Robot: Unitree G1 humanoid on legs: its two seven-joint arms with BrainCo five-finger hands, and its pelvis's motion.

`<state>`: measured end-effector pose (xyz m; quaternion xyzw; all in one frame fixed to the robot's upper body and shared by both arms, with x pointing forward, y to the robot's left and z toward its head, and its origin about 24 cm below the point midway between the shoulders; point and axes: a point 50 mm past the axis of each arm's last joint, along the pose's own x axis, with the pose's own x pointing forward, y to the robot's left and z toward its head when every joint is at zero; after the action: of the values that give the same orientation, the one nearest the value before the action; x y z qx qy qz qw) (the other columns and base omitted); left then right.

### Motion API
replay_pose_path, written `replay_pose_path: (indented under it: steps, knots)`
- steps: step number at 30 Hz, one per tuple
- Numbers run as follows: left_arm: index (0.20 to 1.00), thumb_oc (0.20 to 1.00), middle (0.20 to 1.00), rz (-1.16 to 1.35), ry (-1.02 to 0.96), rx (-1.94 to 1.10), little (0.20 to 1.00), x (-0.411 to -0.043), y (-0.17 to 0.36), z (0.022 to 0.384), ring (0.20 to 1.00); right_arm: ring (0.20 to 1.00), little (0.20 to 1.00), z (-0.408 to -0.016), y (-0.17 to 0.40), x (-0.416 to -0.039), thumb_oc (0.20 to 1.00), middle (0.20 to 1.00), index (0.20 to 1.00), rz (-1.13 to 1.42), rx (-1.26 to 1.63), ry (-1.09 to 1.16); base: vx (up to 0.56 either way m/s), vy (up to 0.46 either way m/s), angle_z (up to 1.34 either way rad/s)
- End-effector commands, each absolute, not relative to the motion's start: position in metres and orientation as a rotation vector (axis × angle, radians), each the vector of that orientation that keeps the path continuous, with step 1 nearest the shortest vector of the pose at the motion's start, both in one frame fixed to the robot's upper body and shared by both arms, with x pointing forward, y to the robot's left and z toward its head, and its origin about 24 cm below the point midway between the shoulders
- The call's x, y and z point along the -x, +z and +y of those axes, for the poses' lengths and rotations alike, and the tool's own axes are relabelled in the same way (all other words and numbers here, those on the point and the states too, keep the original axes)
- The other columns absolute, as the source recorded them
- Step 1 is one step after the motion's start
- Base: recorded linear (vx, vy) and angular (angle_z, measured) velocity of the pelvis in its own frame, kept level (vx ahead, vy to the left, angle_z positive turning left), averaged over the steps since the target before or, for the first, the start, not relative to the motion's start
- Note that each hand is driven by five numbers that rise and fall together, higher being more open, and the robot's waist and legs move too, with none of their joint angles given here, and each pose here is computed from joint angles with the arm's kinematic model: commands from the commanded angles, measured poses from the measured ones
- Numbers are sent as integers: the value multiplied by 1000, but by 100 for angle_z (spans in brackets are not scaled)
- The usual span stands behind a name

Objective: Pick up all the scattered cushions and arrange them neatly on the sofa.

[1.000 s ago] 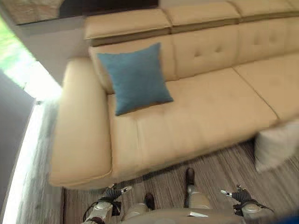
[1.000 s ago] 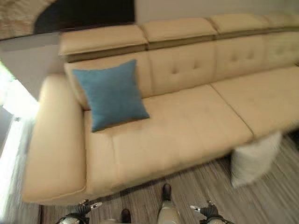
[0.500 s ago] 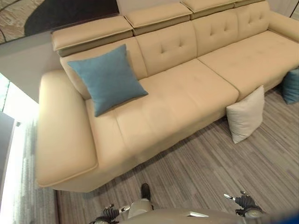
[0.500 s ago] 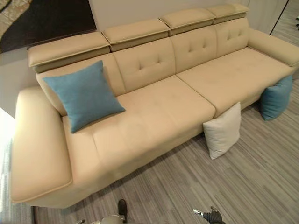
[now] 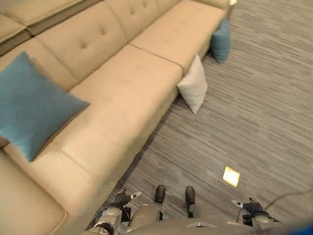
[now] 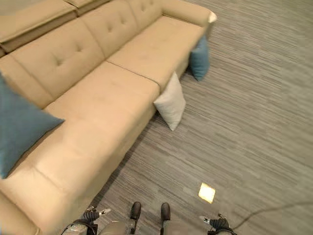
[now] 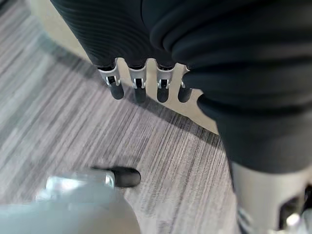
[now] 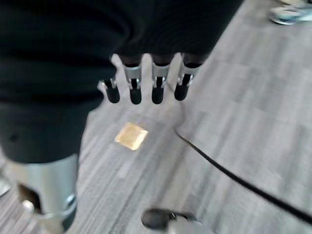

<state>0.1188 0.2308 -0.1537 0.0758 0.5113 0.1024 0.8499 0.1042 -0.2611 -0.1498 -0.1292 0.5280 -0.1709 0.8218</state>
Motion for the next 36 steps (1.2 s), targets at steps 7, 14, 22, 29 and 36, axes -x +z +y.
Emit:
replay_pose_path:
  steps: [7,14,22,29,36]
  knots:
    - [1000,1000,1000,1138,238,-179,1000,-98,-157,242,1000,1000,1000,-269,-140,-125,1000,1000,1000,1044,334,-348,-32,-15,-77]
    - [1000,1000,1000,1094,176,-180,1000,-114,-156,226,1000,1000,1000,-274,-137,-124,1000,1000,1000,1020,328,-385,90,-212,-18]
    - [1000,1000,1000,1087,130,-196,1000,-118,-157,217,1000,1000,1000,-277,-138,-120,1000,1000,1000,1032,339,-395,159,-82,-21]
    - [1000,1000,1000,1123,143,-199,1000,-105,-159,222,1000,1000,1000,-269,-142,-116,1000,1000,1000,1059,368,-342,332,82,-74]
    - [1000,1000,1000,1077,164,-222,1000,-118,-153,232,1000,1000,1000,-263,-139,-133,1000,1000,1000,1020,378,-294,196,126,-20]
